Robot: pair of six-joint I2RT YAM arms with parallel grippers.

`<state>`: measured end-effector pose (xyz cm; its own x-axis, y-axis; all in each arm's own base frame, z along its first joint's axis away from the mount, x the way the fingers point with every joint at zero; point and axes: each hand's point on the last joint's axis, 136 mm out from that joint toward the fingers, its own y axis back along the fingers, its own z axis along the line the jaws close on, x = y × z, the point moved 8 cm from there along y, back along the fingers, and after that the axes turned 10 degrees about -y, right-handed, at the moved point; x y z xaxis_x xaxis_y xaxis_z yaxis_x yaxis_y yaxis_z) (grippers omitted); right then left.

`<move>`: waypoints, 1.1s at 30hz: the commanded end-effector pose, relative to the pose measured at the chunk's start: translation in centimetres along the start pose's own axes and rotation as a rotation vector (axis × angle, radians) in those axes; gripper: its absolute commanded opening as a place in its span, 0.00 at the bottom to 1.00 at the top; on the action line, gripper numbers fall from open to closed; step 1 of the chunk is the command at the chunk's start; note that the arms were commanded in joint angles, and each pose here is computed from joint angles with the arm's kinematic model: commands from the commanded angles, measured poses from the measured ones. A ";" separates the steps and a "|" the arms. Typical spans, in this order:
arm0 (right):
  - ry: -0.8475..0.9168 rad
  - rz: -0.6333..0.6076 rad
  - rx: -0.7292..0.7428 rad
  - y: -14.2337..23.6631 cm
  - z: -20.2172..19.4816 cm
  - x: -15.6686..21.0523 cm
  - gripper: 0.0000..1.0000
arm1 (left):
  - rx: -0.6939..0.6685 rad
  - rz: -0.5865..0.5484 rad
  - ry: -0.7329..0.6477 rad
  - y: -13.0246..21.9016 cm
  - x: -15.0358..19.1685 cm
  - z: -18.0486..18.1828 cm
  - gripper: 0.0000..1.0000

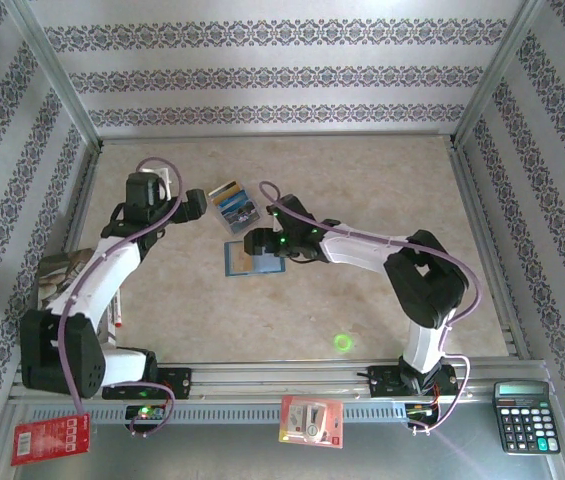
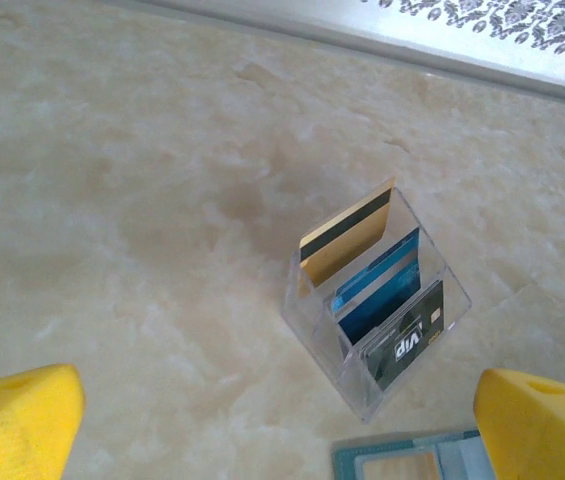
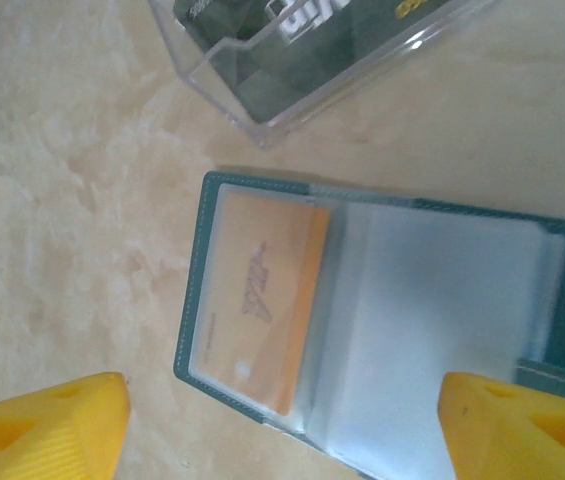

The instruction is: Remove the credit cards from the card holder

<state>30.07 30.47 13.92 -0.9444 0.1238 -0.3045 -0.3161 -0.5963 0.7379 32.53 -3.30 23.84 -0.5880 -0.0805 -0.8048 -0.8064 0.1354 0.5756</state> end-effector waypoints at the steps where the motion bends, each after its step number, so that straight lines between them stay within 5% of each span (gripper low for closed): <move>1: 0.099 0.007 0.127 -1.0 0.8 0.6 0.78 | -0.073 -0.031 0.097 1.4 0.7 1.2 1.00; 8: 0.263 0.012 0.331 -2.8 1.7 1.4 0.78 | -0.159 -0.018 0.213 2.9 2.9 2.6 1.00; 17: 0.278 0.096 0.418 -4.9 0.5 1.9 0.75 | -0.069 -0.040 0.260 2.9 2.6 2.0 1.00; 33: 0.198 0.152 0.515 -6.2 -4.2 3.5 0.63 | 0.148 0.121 0.348 0.2 2.9 0.0 0.98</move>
<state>30.09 33.62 9.36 -0.9315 -0.1240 -0.3420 -0.3068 -0.2376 0.9216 30.15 -3.06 21.11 -0.6603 -0.3505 -0.6642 -0.7476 0.2228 0.6257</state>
